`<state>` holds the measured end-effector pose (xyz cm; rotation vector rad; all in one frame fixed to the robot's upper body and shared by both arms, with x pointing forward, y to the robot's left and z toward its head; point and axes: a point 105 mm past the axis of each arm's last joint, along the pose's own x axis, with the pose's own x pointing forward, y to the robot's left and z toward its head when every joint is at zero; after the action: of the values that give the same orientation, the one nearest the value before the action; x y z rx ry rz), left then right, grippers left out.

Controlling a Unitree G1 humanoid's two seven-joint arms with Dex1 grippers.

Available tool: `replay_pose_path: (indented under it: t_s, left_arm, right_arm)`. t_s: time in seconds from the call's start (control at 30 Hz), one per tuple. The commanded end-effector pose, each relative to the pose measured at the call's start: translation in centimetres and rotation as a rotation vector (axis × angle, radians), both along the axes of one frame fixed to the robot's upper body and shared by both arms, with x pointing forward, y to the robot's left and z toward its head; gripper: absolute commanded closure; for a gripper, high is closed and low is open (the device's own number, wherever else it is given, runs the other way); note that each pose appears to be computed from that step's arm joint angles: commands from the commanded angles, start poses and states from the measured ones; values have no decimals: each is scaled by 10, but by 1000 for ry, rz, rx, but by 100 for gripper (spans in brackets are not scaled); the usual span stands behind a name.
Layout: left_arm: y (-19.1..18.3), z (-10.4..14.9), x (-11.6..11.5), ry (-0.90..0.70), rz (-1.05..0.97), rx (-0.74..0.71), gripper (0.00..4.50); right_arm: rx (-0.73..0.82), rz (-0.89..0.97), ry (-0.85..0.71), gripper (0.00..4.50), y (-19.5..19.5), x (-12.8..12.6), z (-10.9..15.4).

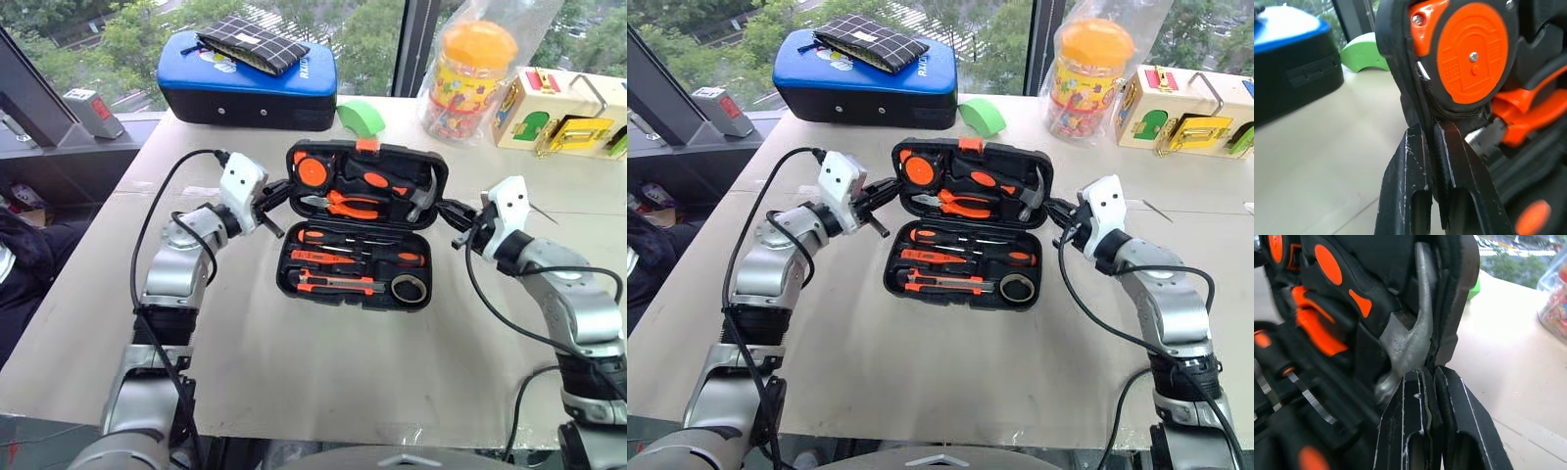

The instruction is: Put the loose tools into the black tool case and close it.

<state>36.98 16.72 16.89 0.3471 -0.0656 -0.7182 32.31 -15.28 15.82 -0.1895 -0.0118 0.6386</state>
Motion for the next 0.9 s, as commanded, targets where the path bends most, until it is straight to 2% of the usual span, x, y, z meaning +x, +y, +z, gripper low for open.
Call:
replay_pose_path:
  t_s: [0.03, 0.1, 0.13, 0.2, 0.23, 0.3, 0.33, 0.43, 0.47, 0.5, 0.57, 0.6, 0.77, 0.9]
  left_arm:
    - [0, 4, -20, 59, -97, -22, 378]
    - [8, 2, -30, 143, -120, -52, 299]
    - [14, -3, -38, 215, -138, -58, 238]
    - [47, -15, -62, 444, -153, -43, 166]
    - [60, -15, -72, 512, -160, -45, 114]
    - [88, -12, -87, 612, -142, 4, 13]
    - [92, -7, -93, 632, -164, 18, 0]
    - [77, 6, -109, 659, -304, 14, 0]
    - [70, 9, -110, 655, -334, 2, 0]
    - [64, 10, -112, 650, -360, -2, 0]
    - [53, 10, -115, 645, -399, -6, 0]
    - [49, 10, -116, 647, -412, -13, 0]
    - [22, 6, -119, 622, -492, 3, 0]
    - [4, 4, -121, 585, -582, 79, 0]
  right_arm:
    - [14, 118, -31, 450, 11, -23, 11]
    - [-25, 148, -8, 450, 7, -33, 7]
    - [-93, 174, 1, 450, 6, -39, 1]
    - [-282, 259, 103, 396, -7, -66, -22]
    - [-355, 280, 135, 368, -14, -75, -29]
    - [-364, 237, 181, 272, -29, -84, -26]
    - [-375, 258, 217, 236, -33, -92, -26]
    - [-345, 338, 272, 236, -26, -110, -25]
    - [-316, 345, 274, 293, -21, -110, -25]
    - [-298, 371, 282, 326, -15, -113, -26]
    - [-265, 416, 287, 427, -2, -117, -26]
    - [-243, 434, 287, 440, 3, -118, -25]
    - [-236, 569, 344, 440, 37, -131, -38]
    - [-310, 471, 367, 440, 43, -107, -60]
